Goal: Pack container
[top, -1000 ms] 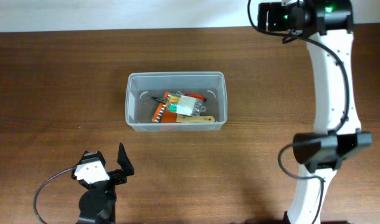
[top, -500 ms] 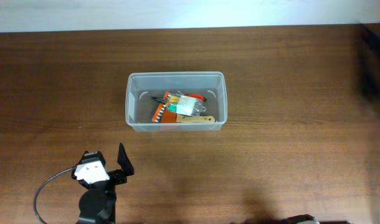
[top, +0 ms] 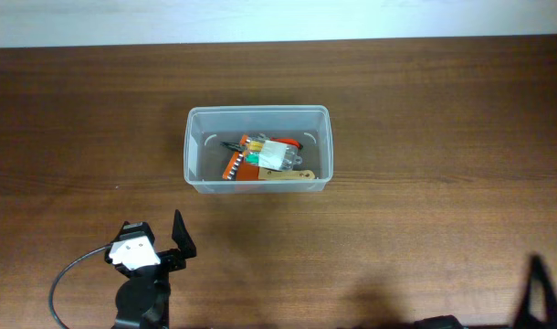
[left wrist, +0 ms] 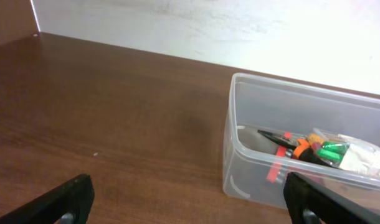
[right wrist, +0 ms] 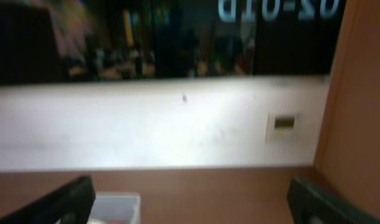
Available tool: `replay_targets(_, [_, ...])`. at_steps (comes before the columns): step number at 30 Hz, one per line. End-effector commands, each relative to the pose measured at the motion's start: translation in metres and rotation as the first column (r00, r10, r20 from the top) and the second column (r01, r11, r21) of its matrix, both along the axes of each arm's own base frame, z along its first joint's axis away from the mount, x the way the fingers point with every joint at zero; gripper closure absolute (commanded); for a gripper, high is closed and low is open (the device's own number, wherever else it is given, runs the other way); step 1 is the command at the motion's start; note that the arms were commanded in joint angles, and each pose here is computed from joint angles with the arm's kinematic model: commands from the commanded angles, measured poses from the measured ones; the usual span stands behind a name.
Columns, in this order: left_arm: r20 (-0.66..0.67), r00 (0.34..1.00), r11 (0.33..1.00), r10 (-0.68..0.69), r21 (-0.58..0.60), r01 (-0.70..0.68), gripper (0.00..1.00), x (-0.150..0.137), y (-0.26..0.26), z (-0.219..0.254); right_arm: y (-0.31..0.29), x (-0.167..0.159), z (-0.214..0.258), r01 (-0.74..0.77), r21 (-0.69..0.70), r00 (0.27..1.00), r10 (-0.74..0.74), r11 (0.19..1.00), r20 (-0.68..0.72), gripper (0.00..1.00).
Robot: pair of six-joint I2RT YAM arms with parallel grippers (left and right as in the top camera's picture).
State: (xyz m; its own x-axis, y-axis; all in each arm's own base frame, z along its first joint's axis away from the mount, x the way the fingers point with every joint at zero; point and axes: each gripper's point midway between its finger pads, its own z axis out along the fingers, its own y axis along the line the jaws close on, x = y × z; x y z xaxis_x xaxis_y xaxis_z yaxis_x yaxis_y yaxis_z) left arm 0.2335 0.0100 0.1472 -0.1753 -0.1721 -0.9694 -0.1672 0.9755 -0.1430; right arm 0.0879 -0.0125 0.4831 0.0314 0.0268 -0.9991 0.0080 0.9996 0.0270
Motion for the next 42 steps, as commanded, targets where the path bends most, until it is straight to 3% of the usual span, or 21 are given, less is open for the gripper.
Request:
replay_targets(1, [0.000, 1.000, 1.000, -0.003, 0.009, 0.003, 0.01, 0.000, 0.000, -0.001, -0.003, 0.041, -0.063, 0.059, -0.012, 0.994, -0.059, 0.998, -0.090, 0.02])
replay_targets(5, [0.000, 1.000, 1.000, -0.003, 0.009, 0.003, 0.01, 0.000, 0.000, -0.001, -0.004, 0.097, -0.131, 0.092, -0.008, 0.993, -0.093, 0.996, -0.071, 0.01])
replay_targets(10, [0.000, 1.000, 1.000, -0.003, 0.009, 0.003, 0.01, 0.000, 0.000, 0.000, -0.009, 0.131, -0.190, 0.122, 0.029, 0.992, -0.122, 0.992, 0.018, 0.01])
replay_targets(15, [0.000, 1.000, 1.000, -0.003, 0.009, 0.003, 0.01, 0.000, 0.000, -0.001, -0.008, 0.138, -0.229, 0.107, 0.050, 0.991, -0.110, 0.993, 0.075, 0.01])
replay_targets(29, [0.000, 1.000, 1.000, -0.003, 0.009, 0.003, 0.01, 0.000, 0.000, 0.000, -0.002, 0.156, -0.295, 0.070, 0.061, 0.997, -0.070, 0.996, -0.014, 0.01])
replay_targets(42, [0.000, 1.000, 1.000, -0.003, 0.009, 0.003, 0.01, 0.000, 0.000, 0.000, 0.000, 0.158, -0.317, 0.061, 0.045, 0.996, -0.058, 0.997, -0.064, 0.01])
